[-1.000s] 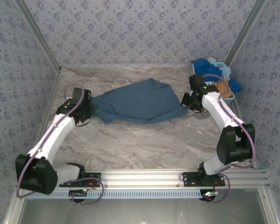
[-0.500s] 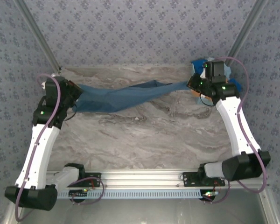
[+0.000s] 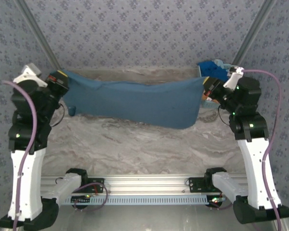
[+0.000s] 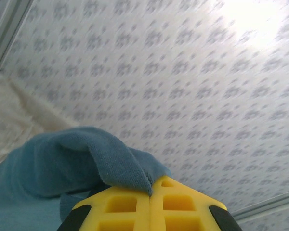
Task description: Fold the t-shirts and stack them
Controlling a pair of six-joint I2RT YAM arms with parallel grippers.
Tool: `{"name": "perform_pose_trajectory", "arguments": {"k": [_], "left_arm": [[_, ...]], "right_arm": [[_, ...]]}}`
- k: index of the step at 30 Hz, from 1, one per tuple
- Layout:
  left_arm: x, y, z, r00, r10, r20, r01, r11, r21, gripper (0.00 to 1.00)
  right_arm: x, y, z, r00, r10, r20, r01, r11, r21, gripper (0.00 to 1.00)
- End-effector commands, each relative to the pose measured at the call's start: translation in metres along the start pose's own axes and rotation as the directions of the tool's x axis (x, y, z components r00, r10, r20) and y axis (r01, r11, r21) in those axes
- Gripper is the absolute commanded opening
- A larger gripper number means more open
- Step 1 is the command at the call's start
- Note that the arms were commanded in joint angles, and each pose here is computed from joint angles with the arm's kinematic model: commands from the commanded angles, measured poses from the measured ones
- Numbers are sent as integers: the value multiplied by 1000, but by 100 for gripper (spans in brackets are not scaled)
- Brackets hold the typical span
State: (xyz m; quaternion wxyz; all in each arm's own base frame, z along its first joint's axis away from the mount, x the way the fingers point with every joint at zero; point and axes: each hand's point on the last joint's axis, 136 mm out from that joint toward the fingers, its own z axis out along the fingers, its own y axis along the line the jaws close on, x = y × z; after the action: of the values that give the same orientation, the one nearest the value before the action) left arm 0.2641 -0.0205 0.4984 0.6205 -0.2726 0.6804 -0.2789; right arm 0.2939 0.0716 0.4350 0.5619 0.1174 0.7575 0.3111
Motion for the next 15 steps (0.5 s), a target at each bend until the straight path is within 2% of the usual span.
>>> {"name": "perform_pose_trajectory", "arguments": {"k": [1, 4, 7, 11, 14, 15], "left_arm": [[-55, -41, -35, 984, 11, 176, -32, 993, 117, 0], [-66, -53, -26, 984, 2, 179, -22, 994, 110, 0], [-55, -47, 16, 994, 0, 110, -6, 999, 47, 0], [-35, -27, 91, 999, -50, -4, 50, 999, -14, 0], [-35, -15, 136, 998, -52, -25, 52, 998, -23, 0], [-46, -22, 142, 999, -51, -14, 51, 999, 3, 0]], "right_arm": [[-45, 40, -30, 989, -1, 150, 17, 994, -110, 0], [-55, 46, -23, 988, 31, 150, -12, 992, -126, 0], [-57, 39, 8, 990, 74, 120, -59, 990, -128, 0], [-63, 31, 62, 988, 134, 83, -120, 981, -150, 0], [-66, 22, 100, 987, 148, 60, -138, 979, -149, 0], [-69, 18, 110, 986, 157, 62, -146, 978, -148, 0]]}}
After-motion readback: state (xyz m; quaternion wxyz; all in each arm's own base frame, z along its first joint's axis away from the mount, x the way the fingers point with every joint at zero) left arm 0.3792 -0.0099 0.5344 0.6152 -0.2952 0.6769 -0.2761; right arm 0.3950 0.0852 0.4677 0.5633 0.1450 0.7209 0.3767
